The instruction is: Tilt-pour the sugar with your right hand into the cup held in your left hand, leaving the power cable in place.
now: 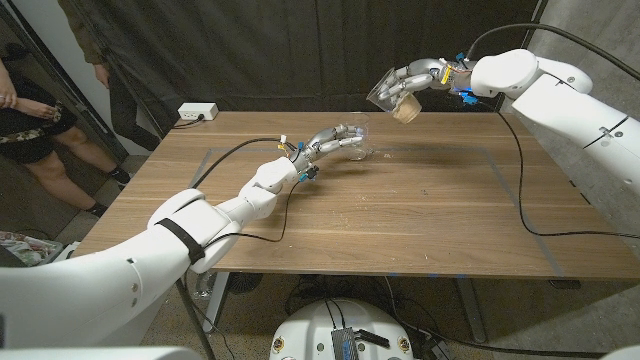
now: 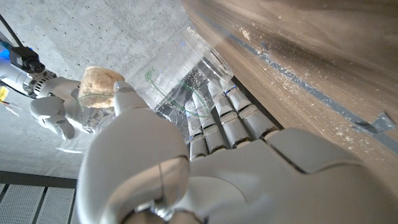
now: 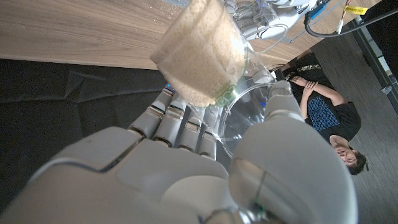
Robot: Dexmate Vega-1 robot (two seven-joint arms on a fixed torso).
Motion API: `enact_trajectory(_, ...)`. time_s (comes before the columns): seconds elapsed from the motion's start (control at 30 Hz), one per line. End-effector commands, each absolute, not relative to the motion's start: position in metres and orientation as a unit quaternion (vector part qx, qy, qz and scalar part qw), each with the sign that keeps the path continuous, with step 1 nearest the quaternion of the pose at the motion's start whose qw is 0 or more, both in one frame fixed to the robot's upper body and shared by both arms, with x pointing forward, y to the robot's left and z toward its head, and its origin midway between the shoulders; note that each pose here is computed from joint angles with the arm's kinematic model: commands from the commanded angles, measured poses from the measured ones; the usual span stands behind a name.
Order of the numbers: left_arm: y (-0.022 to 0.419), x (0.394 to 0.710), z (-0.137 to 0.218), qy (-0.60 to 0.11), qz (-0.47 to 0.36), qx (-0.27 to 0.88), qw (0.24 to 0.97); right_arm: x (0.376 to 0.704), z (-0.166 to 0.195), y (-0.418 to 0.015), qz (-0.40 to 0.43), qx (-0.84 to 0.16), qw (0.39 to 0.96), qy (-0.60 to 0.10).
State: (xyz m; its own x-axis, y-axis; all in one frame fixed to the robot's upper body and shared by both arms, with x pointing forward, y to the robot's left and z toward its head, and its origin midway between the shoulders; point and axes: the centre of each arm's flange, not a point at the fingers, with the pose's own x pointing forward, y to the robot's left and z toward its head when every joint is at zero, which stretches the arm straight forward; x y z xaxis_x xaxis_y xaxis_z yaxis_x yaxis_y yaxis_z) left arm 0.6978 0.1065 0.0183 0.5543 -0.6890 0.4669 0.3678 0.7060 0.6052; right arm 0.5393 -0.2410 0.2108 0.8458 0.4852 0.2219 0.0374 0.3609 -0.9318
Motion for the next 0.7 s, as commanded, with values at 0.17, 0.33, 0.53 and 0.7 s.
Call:
enact_trajectory(0.17, 0.105, 0.688, 0.015, -0.377, -0.329, 0.233, 0.834, 0.535, 0.209, -0.229, 0.158, -0.599, 0.752, -0.226)
enact_trajectory(0.33, 0.106, 0.688, 0.014, -0.376, -0.328, 0.235, 0.834, 0.534, 0.208, -0.226, 0.163, -0.610, 0.743, -0.222)
enact_trajectory(0.53, 0.105, 0.688, 0.011, -0.374, -0.330, 0.237, 0.834, 0.531, 0.208, -0.222, 0.166, -0.630, 0.726, -0.221)
enact_trajectory(0.7, 0.103, 0.689, 0.013, -0.372, -0.330, 0.239, 0.834, 0.529, 0.209, -0.221, 0.168, -0.646, 0.712, -0.218)
